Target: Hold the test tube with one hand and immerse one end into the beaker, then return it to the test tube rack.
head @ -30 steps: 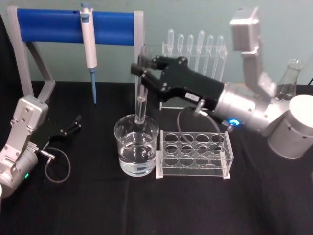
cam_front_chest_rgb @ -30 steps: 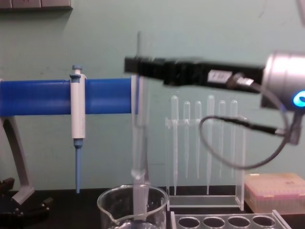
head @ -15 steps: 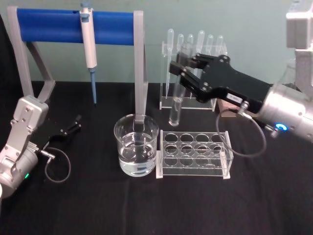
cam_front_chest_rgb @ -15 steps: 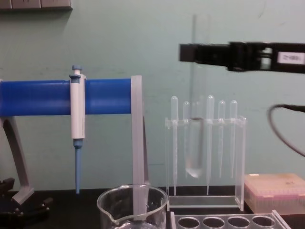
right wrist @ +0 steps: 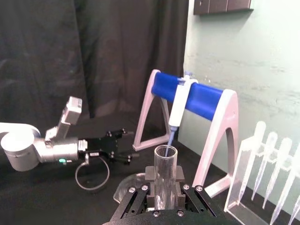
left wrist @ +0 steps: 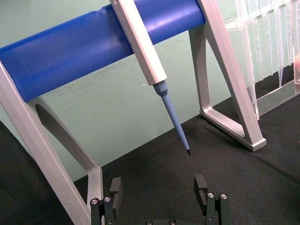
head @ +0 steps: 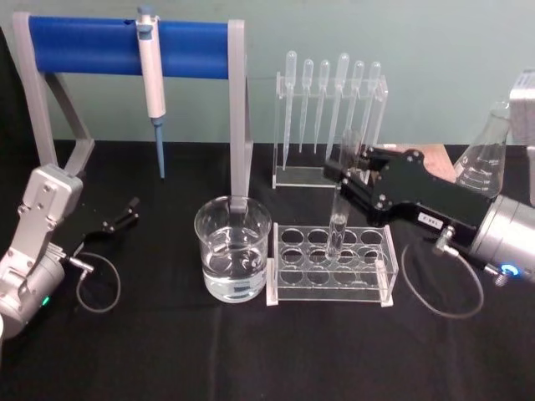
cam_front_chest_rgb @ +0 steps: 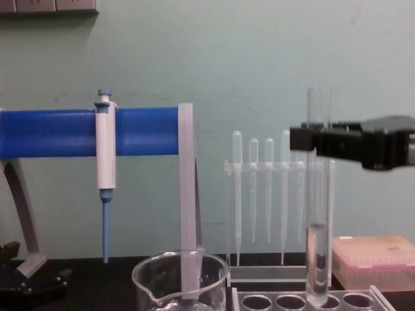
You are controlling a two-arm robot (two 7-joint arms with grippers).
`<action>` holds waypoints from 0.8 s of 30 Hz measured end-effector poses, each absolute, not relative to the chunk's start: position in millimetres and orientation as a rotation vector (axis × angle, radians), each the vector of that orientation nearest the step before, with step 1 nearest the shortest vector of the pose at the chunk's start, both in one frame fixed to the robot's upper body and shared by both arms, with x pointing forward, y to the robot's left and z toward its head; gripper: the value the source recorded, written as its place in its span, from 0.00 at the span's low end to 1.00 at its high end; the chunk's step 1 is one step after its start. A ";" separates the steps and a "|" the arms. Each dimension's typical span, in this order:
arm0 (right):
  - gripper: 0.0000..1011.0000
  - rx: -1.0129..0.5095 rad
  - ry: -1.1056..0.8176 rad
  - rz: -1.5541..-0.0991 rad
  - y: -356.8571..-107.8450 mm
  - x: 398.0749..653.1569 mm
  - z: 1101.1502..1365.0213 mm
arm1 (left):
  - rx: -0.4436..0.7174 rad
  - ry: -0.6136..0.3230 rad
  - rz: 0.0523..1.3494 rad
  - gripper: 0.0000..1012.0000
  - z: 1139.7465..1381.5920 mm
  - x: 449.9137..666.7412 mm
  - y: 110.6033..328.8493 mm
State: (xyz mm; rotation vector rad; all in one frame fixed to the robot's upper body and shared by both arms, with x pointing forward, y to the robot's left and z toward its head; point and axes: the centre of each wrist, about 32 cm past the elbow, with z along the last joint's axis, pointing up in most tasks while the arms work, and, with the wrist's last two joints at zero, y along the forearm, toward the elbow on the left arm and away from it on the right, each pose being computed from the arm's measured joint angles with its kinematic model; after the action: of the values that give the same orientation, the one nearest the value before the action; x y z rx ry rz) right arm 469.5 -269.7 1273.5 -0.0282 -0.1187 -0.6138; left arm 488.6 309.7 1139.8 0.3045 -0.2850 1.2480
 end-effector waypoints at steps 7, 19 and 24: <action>0.24 -0.040 -0.118 -0.625 -266.7 474.8 1261.1 | 0.305 -0.285 1.248 0.99 1139.8 488.6 309.7; 0.24 -0.034 -0.127 -0.642 -261.5 485.4 1250.8 | 0.304 -0.285 1.248 0.99 1139.8 488.6 309.7; 0.24 -0.031 -0.128 -0.647 -261.2 489.1 1246.5 | 0.304 -0.285 1.248 0.99 1139.8 488.6 309.6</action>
State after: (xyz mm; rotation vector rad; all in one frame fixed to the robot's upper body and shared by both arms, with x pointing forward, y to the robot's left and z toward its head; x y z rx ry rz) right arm 489.1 -261.2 1246.5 -0.0314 -0.1276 -0.6466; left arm 488.6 309.6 1139.8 0.3044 -0.2849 1.2480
